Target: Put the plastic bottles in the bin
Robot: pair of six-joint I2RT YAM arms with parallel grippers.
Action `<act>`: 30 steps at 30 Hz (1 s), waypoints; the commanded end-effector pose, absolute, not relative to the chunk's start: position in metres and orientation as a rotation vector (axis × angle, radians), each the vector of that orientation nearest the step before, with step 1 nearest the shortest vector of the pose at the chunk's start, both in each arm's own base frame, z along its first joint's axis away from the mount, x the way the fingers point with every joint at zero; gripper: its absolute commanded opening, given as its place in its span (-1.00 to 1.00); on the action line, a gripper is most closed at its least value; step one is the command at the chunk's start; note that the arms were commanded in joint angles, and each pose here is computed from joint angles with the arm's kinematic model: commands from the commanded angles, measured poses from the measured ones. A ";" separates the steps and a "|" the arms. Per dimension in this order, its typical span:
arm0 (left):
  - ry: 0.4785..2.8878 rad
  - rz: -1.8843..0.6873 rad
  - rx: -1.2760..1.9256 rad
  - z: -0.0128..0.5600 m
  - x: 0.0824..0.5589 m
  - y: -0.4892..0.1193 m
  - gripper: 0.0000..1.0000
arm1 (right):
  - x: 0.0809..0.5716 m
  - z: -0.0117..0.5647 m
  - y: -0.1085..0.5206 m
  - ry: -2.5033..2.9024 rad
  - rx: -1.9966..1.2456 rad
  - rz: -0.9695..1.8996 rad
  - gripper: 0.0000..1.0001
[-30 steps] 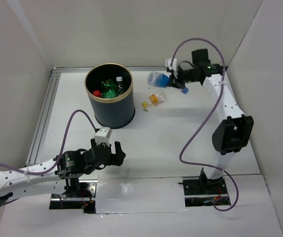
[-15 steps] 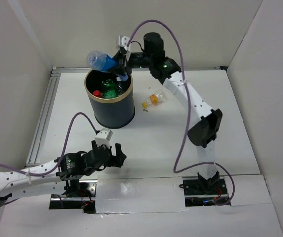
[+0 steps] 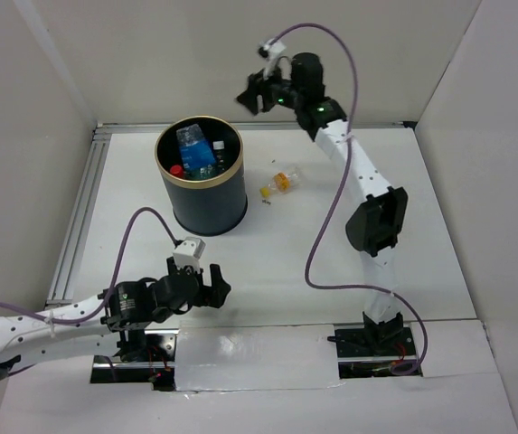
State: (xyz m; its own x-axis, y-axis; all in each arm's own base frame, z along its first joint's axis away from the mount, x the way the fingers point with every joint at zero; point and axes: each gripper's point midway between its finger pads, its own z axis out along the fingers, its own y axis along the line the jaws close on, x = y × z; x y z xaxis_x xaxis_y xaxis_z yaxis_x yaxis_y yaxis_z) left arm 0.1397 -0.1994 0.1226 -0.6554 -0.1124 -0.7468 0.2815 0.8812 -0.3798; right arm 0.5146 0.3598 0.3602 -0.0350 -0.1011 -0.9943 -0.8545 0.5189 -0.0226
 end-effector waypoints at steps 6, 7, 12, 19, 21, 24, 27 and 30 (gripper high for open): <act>2.173 -0.604 0.173 0.125 0.147 -0.212 0.99 | 0.545 0.284 0.201 1.953 -0.527 0.565 -0.04; 2.182 -0.591 0.179 0.122 0.147 -0.212 0.99 | 0.532 0.281 0.211 1.844 -0.829 0.561 0.44; 2.182 -0.605 0.229 0.120 0.146 -0.222 0.99 | 0.511 0.237 0.189 1.407 -1.583 0.178 1.00; 2.214 -0.577 0.247 0.110 0.147 -0.222 0.99 | 0.489 0.154 0.196 1.210 -2.028 0.216 1.00; 2.221 -0.590 0.241 0.110 0.146 -0.223 0.99 | 0.488 0.138 0.199 1.205 -2.076 0.189 1.00; 2.222 -0.596 0.230 0.107 0.144 -0.220 0.99 | 0.500 0.119 0.209 1.164 -2.090 0.091 1.00; 2.224 -0.601 0.220 0.107 0.144 -0.220 0.99 | 0.502 0.091 0.219 1.173 -2.149 0.113 1.00; 2.236 -0.603 0.230 0.105 0.142 -0.220 0.99 | 0.505 0.069 0.228 1.193 -2.215 0.125 1.00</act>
